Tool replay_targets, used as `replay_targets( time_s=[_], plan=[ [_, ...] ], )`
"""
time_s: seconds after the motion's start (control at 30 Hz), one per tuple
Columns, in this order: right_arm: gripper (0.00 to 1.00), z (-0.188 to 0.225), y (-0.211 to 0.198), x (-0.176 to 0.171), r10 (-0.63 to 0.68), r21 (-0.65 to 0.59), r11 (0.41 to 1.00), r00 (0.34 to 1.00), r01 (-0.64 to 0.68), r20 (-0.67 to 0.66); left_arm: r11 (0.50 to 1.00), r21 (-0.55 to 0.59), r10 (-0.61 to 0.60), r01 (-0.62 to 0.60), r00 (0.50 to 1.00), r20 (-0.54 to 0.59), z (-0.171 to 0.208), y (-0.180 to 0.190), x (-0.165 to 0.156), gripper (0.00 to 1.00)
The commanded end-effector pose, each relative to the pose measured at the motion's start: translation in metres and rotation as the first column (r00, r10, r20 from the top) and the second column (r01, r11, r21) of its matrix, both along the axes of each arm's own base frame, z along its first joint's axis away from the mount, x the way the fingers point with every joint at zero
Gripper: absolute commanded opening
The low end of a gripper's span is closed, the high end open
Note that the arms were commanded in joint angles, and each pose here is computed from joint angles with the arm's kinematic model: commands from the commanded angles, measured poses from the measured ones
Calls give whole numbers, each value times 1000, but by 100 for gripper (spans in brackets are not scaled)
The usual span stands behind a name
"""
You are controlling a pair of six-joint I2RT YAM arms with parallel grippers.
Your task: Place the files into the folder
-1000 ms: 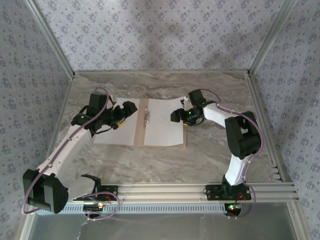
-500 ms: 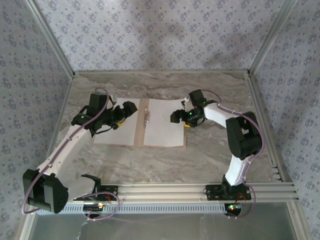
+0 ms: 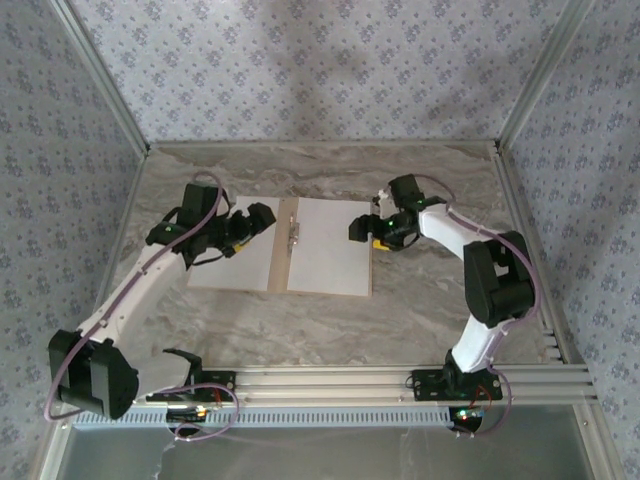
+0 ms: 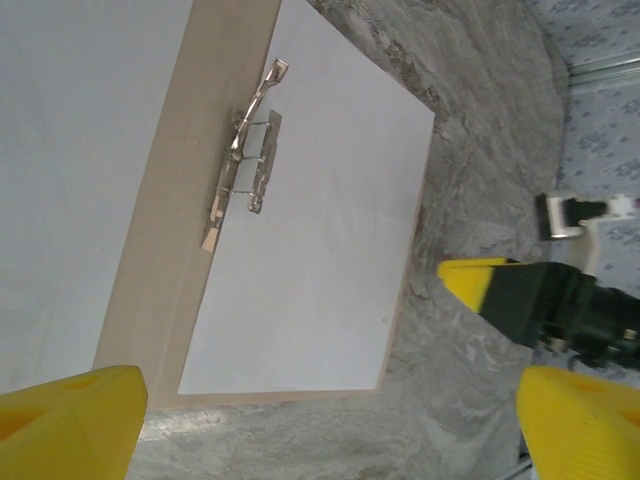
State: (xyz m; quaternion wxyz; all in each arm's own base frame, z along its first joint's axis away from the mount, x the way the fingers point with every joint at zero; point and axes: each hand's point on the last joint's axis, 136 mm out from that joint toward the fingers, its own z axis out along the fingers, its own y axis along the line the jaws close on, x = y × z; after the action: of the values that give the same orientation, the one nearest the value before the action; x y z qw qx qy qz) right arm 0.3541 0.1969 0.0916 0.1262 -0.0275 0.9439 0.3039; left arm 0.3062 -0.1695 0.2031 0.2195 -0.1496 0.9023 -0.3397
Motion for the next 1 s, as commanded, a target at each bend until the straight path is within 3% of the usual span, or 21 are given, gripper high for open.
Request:
replay_targets(
  time_s=[0.0, 0.17, 0.4, 0.67, 0.97],
  plan=[
    [85, 34, -15, 0, -19, -8, 1000, 997, 20, 81, 995, 86, -48, 41, 995, 90, 12, 0, 16, 95],
    [85, 70, -21, -4, -60, 61, 997, 979, 49, 194, 979, 184, -124, 90, 975, 185, 3, -8, 51, 95],
    [84, 100, -13, -26, -65, 207, 978, 961, 8, 270, 923, 300, -310, 240, 927, 210, -11, -33, 97, 93],
    [83, 107, -5, -56, -56, 335, 942, 962, -38, 266, 899, 217, -410, 379, 904, 120, -51, -58, 138, 91],
    [85, 108, 5, -74, -23, 409, 908, 964, -90, 263, 875, 121, -475, 469, 880, 23, -91, -88, 155, 88]
  ],
)
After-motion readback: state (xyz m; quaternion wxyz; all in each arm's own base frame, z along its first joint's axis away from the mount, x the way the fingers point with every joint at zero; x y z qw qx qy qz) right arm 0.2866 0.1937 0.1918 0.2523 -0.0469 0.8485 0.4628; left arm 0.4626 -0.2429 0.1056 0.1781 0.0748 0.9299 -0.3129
